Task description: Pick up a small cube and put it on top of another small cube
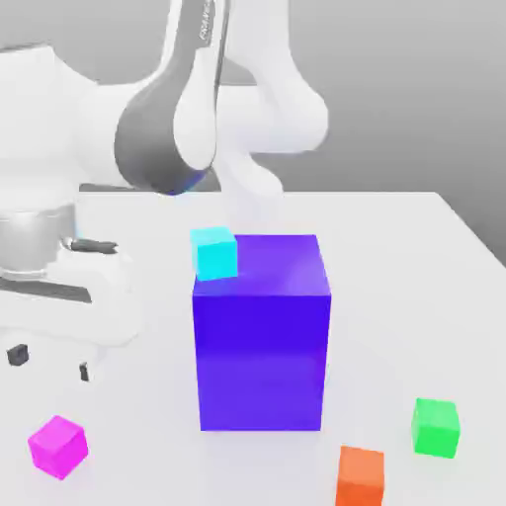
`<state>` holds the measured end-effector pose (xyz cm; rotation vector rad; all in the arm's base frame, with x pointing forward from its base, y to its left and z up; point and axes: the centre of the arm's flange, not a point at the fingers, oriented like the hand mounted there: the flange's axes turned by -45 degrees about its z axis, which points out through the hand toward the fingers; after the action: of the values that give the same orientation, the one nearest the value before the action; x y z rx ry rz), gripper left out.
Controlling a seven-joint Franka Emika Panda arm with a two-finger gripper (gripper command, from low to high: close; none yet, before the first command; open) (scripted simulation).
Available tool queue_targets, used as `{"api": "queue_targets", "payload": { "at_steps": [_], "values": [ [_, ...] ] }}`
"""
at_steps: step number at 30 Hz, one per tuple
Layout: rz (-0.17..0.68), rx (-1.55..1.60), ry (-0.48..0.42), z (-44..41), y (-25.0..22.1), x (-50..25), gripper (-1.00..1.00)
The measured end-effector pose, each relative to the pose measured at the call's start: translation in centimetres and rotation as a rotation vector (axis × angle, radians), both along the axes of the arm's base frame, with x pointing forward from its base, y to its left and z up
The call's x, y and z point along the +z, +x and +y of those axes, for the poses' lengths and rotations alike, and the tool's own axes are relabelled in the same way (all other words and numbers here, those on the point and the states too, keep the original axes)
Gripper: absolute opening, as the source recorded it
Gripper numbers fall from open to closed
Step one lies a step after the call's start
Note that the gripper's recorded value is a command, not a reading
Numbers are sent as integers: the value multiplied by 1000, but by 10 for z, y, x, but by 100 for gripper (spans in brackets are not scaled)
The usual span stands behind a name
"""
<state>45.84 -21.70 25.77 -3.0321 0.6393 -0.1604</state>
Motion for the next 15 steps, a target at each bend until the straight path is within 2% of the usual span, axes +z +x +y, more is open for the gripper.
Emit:
{"api": "queue_targets", "payload": {
  "at_steps": [4, 8, 9, 15],
  "values": [
    [95, -53, -12, -25, -27, -63, 0],
    [108, -59, -15, -29, -30, -118, 0],
    [109, -60, -14, -29, -31, -127, -100],
    [110, -61, -14, -29, -32, -131, -100]
  ]
}}
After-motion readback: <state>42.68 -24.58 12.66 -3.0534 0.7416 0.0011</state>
